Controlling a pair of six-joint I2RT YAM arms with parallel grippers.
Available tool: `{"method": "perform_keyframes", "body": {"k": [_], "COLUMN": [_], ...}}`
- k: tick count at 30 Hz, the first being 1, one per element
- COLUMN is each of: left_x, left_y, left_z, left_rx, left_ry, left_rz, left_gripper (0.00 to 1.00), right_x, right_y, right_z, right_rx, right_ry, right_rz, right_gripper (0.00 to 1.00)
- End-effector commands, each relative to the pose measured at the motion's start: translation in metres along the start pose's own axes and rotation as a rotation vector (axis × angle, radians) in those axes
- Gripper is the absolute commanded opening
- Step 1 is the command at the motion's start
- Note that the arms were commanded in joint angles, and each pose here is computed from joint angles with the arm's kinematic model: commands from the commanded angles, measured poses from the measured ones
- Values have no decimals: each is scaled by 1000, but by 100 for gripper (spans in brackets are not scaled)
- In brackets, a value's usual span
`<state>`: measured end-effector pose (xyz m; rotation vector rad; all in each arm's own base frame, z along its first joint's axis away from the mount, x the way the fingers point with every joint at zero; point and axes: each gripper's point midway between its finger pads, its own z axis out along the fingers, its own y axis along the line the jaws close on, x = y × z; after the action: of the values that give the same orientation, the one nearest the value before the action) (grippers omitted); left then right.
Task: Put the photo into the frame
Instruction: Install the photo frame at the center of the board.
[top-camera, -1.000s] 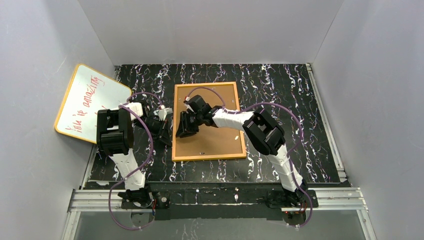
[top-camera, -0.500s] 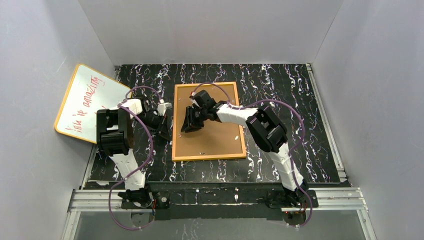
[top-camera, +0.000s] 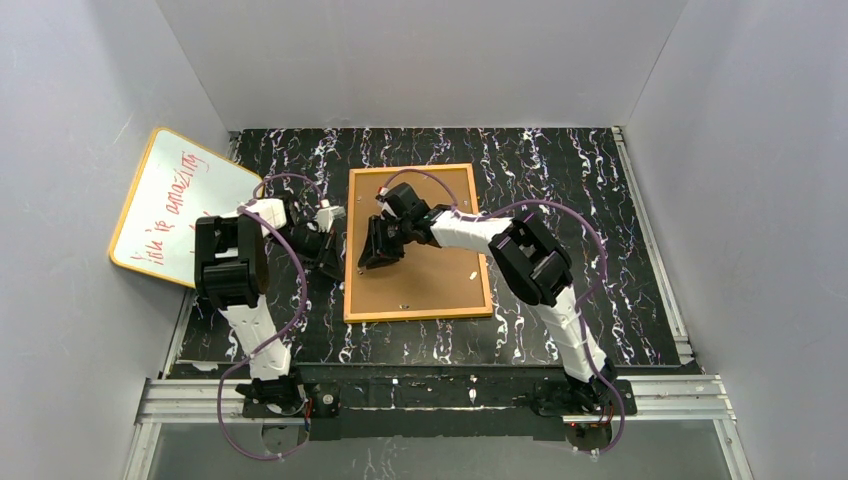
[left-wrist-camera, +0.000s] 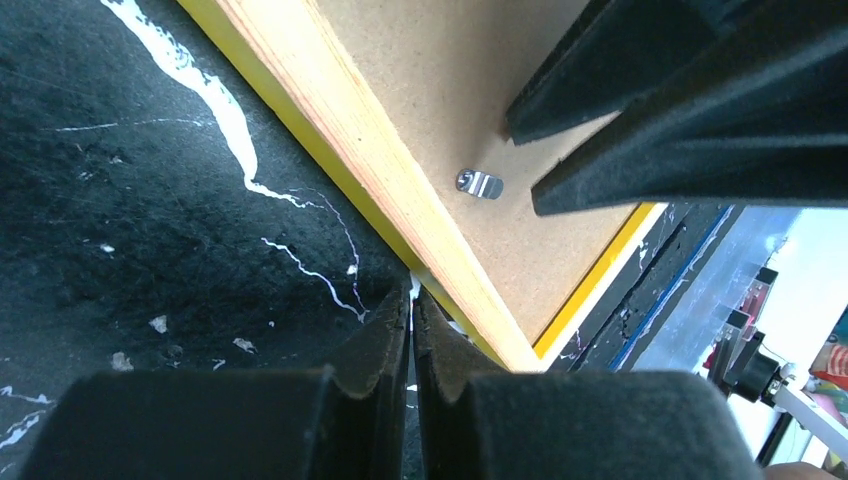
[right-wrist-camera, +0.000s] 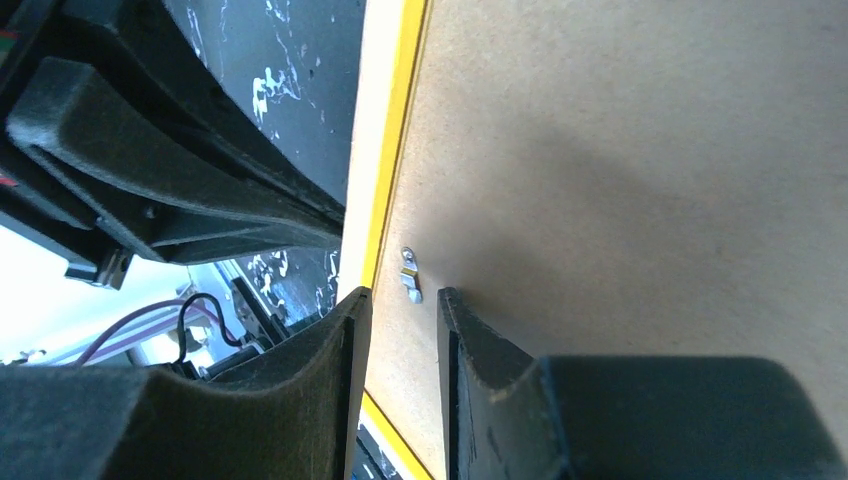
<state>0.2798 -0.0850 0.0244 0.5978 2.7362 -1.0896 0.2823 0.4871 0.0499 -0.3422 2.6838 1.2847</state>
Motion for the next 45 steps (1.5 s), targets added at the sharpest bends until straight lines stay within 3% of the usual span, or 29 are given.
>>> {"method": "perform_keyframes", "body": {"k": [1,22,37,45], "left_x": [6,7,7,5], "left_y": [-3,0,-3,-4], "left_z": [7,17,22,17], "left_rx": [38,12,7,-8], "left_ry": [10,33,35,43], "left_rz": [-14,-10,-2,15], "left_gripper": [5,5,4,4], "right_x": [10,21,14,8], "right_y": [2,9,-2,20], "right_z": [12,28,33,20], "right_rx": [-25,-52,-15,-78], "right_ry": [26,62,1,-33], "right_rz": [3,52,101,97], "right_gripper": [39,34,29,28]}}
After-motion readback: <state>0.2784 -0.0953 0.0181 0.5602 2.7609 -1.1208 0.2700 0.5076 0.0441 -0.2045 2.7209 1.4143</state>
